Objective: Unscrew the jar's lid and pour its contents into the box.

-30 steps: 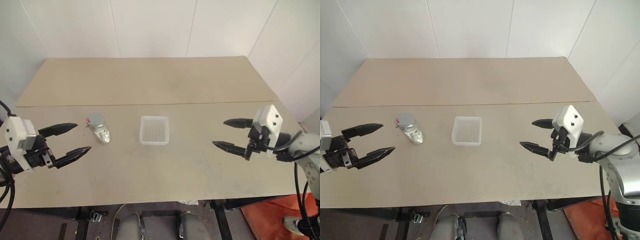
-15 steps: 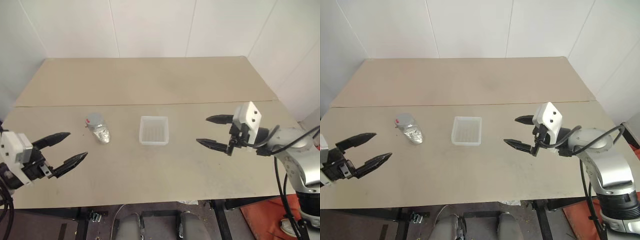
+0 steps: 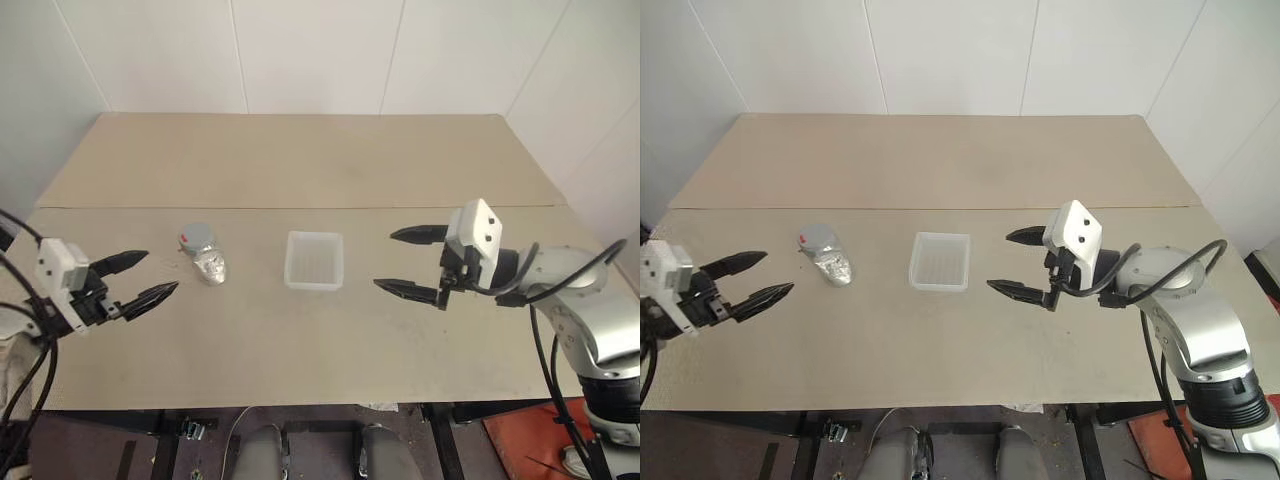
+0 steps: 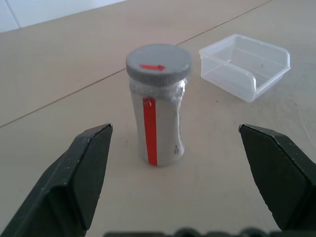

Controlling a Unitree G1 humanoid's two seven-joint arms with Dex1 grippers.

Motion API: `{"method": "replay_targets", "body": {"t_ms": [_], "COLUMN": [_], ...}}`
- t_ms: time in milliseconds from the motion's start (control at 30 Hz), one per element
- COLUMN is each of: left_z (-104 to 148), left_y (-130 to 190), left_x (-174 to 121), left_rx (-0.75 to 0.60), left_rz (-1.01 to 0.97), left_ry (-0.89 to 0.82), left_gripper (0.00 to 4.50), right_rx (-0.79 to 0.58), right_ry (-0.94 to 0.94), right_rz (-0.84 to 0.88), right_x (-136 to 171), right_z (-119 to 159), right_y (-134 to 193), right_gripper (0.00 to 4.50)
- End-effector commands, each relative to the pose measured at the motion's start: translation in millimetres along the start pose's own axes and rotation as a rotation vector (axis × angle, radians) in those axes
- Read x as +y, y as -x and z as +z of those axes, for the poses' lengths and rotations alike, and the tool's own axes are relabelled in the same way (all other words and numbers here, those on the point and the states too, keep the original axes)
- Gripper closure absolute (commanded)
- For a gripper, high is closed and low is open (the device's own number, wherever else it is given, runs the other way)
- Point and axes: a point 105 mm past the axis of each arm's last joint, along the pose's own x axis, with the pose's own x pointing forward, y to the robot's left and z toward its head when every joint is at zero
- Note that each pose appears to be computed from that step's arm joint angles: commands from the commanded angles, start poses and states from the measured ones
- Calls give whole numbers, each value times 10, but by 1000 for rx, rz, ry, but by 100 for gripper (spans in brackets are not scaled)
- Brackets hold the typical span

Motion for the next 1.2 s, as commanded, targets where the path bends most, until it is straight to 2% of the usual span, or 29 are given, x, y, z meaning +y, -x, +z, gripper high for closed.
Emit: {"method": "replay_targets", "body": {"t_ms": [33, 267, 533, 700, 800, 1000, 1100, 1200], "left_z": [62, -8, -1, -51, -42, 81, 295, 628], "left_y": [-123, -350, -714, -835, -872, -957, -1062, -1205], "left_x": [52, 156, 215, 202, 238, 242, 132, -154], "left_rx": [-5, 12, -64, -59, -83, -171, -224, -240], "left_rz": [-41, -48, -10, -22, 5, 39, 18, -98], "left_ry": [-49, -90, -46, -53, -47, -37, -57, -86], "left_gripper": [4, 4, 4, 4, 63, 249, 252, 252], "right_rx": [-37, -49, -57, -75, -101, -133, -170, -244], "right_ry": [46, 71, 92, 117, 115, 94, 77, 36], "right_rz": [-15, -32, -30, -49, -64, -88, -78, -18], "right_x": [11, 18, 48, 7, -17, -18, 0, 58], "right_z": [153, 241, 282, 374, 435, 458, 510, 655], "right_y": [44, 97, 122, 138, 151, 135, 29, -252], "right_gripper": [0, 0, 0, 0, 0, 0, 0, 0]}}
